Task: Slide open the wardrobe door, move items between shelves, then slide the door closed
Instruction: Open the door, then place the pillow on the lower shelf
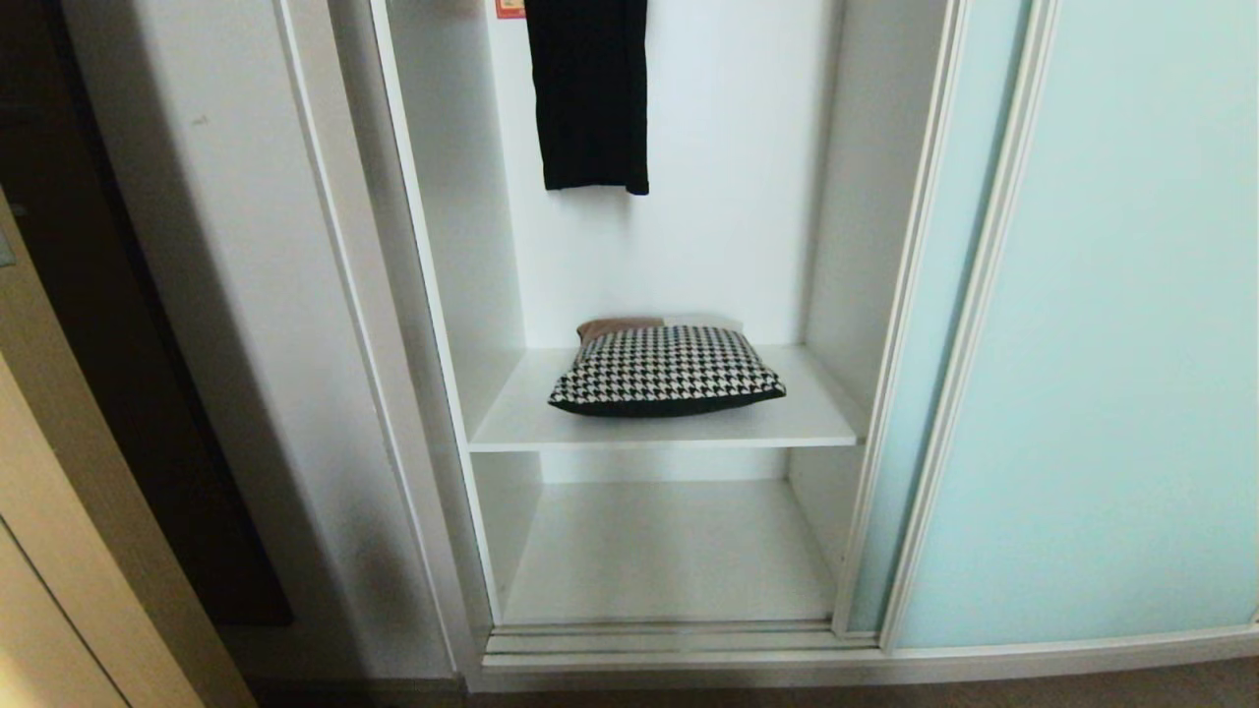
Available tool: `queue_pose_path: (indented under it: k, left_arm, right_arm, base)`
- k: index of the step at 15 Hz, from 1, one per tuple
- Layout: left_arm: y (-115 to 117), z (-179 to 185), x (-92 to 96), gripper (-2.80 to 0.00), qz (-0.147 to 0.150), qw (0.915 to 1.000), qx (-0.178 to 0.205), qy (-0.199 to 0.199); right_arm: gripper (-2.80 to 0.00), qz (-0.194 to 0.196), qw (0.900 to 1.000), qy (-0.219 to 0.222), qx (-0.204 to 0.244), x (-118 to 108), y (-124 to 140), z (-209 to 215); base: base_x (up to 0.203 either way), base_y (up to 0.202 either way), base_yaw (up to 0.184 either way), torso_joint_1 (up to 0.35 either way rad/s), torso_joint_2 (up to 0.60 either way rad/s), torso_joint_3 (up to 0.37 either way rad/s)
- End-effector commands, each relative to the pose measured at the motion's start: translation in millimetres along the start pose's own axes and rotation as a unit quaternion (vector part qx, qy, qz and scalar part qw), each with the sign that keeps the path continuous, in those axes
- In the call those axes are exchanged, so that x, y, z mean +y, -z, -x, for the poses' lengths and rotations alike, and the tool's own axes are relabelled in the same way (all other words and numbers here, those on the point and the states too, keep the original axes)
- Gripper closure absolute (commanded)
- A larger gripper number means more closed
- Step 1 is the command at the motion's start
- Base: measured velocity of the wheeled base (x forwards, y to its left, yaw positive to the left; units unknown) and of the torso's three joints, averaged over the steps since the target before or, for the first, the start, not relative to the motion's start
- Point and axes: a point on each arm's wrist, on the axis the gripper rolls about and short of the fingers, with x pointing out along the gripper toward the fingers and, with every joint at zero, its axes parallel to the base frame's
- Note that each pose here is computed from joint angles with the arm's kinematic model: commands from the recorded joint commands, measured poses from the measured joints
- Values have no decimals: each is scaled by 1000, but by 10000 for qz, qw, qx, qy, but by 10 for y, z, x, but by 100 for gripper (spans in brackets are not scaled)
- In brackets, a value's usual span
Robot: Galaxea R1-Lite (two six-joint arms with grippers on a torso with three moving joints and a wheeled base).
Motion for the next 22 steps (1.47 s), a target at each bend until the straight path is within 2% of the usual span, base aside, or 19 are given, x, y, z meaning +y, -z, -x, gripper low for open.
queue_pose_path:
  k: [1,4,15,22]
  left_arm:
    - [-2,-1,0,0,0,10000,0,-6]
    - [-2,-1,1,0,-93,10000,19,-5]
    - [0,-1,0,0,36,10000,7,-14]
    - [-1,-1,0,0,38,10000,2,-14]
  right_arm:
    - [0,3,10000,-2,-11,0,0,1]
    - [0,3,10000,-2,-11,0,0,1]
    - [0,3,10000,-2,-11,0,0,1]
    - [0,3,10000,-2,-11,0,0,1]
  base:
    - [0,0,0,0,0,0]
    - [0,0,0,0,0,0]
    - [0,0,0,0,0,0]
    - [184,0,0,4,2,2]
